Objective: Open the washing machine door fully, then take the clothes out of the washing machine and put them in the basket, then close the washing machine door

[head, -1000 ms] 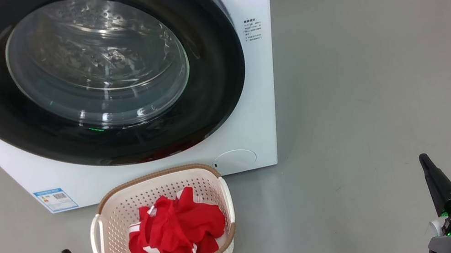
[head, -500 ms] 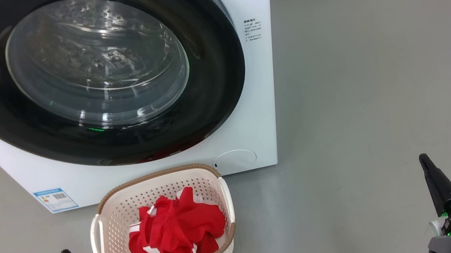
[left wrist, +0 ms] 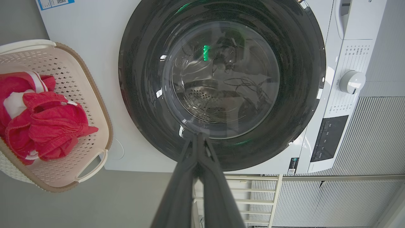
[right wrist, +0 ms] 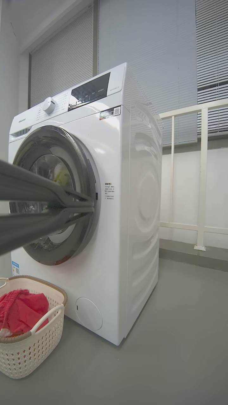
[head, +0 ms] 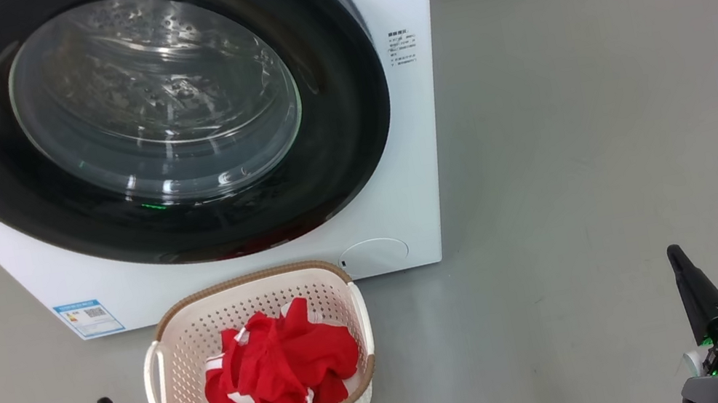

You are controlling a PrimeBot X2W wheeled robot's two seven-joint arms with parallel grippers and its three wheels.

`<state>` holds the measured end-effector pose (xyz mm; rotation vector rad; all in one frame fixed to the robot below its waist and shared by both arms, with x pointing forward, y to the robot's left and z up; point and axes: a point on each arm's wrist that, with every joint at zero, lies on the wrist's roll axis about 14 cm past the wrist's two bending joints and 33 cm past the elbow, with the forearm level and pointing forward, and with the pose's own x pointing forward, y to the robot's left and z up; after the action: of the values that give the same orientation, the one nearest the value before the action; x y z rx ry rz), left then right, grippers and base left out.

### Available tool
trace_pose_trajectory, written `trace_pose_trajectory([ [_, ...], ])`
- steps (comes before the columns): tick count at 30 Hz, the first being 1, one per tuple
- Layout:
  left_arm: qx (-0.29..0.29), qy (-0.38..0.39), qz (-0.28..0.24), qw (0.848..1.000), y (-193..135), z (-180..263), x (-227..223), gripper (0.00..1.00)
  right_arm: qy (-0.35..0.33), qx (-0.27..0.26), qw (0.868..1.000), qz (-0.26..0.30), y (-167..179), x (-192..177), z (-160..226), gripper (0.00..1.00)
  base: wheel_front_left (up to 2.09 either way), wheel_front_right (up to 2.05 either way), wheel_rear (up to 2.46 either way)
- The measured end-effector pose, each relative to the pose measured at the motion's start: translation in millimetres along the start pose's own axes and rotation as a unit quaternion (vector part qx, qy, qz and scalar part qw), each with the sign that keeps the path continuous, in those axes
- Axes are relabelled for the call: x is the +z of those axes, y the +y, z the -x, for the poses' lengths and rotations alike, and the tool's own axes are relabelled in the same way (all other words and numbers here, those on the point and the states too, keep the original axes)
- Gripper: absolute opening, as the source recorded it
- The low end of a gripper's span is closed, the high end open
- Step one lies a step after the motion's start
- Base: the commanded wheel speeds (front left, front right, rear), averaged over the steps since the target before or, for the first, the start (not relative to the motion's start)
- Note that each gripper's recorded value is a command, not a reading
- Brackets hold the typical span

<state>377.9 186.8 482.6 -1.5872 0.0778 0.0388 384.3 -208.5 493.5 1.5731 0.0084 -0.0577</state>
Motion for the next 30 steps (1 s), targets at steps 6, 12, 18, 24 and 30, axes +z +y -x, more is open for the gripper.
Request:
trace_pose_trajectory([
  [6, 0.000, 0.000, 0.000, 1.000, 0.0, 0.0, 0.1, 0.00, 0.000, 0.000, 1.000, 0.000, 0.0, 0.0, 0.0, 0.00, 0.00, 0.00, 0.00],
  [12, 0.000, 0.000, -0.001, 1.000, 0.0, 0.0, 0.2, 0.00, 0.000, 0.000, 1.000, 0.000, 0.0, -0.1, 0.0, 0.00, 0.00, 0.00, 0.00],
  [18, 0.000, 0.000, -0.001, 1.000, 0.0, 0.0, 0.2, 0.00, 0.000, 0.000, 1.000, 0.000, 0.0, 0.0, 0.0, 0.00, 0.00, 0.00, 0.00],
  [24, 0.000, 0.000, -0.001, 1.000, 0.0, 0.0, 0.3, 0.00, 0.000, 0.000, 1.000, 0.000, 0.0, 0.0, 0.0, 0.00, 0.00, 0.00, 0.00],
  [30, 0.000, -0.001, 0.000, 1.000, 0.0, 0.0, 0.3, 0.00, 0.000, 0.000, 1.000, 0.000, 0.0, 0.0, 0.0, 0.00, 0.00, 0.00, 0.00],
])
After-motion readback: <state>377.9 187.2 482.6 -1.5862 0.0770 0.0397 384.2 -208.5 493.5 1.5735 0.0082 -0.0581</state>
